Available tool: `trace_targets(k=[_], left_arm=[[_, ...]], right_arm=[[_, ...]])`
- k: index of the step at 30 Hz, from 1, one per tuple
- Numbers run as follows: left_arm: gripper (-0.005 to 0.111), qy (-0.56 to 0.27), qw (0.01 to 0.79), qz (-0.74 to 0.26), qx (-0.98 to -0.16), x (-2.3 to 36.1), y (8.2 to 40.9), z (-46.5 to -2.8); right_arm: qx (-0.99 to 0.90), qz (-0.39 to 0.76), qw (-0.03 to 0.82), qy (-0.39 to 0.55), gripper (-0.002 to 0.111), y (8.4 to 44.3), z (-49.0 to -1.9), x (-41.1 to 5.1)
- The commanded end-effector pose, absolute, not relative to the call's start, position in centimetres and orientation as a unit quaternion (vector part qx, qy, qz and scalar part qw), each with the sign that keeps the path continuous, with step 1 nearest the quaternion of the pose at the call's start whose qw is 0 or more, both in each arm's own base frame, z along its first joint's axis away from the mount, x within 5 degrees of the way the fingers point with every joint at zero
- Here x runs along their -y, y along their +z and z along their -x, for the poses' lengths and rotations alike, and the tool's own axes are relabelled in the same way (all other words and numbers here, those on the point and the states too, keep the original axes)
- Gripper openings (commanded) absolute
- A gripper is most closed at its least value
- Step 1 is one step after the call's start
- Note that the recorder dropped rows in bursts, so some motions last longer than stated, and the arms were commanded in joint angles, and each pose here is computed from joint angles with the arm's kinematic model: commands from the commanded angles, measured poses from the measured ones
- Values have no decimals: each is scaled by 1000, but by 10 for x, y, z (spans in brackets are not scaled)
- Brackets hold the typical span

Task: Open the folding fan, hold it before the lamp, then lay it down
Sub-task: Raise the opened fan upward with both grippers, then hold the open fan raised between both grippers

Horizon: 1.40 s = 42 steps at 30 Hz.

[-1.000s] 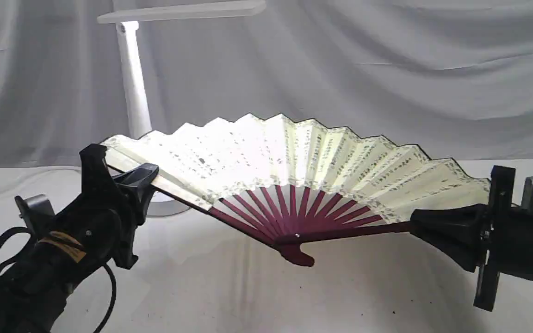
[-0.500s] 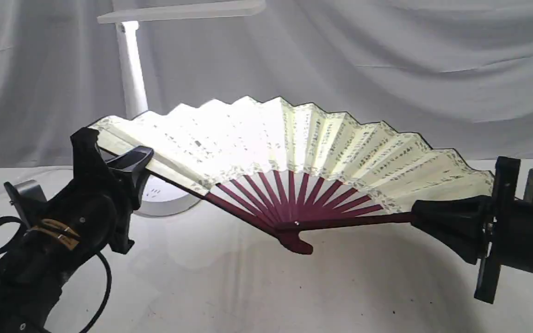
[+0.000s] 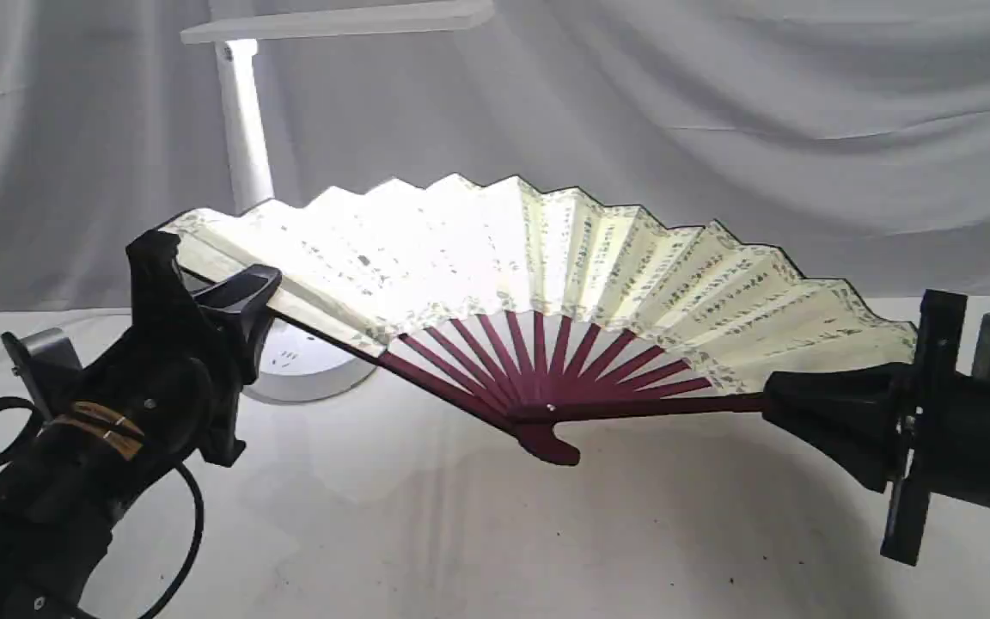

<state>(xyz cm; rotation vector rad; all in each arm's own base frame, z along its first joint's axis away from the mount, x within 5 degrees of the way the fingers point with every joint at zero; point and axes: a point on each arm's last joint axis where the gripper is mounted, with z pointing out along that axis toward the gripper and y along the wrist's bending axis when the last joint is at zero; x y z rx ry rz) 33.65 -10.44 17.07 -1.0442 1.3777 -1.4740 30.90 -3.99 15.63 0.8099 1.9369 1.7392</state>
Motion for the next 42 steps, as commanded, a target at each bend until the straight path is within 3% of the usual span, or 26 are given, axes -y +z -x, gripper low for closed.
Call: trace_targets(k=[1,13,31,42], left_arm=[[0,-601,468,488,-427,76,191,-342],[0,-608,458,496,-417,75,191,-342],[0,-594,488,538,-344,58,207,-339],[0,-609,486,539,-319,61,226,-355]], right_arm=[[-726,-290,220,584,0,148,-307,45],[-723,-283,232,586,0,162,-306,44],[-703,-257,278,602,0,219,-337,56],[-710,-218,275,611,0,245,-361,28]])
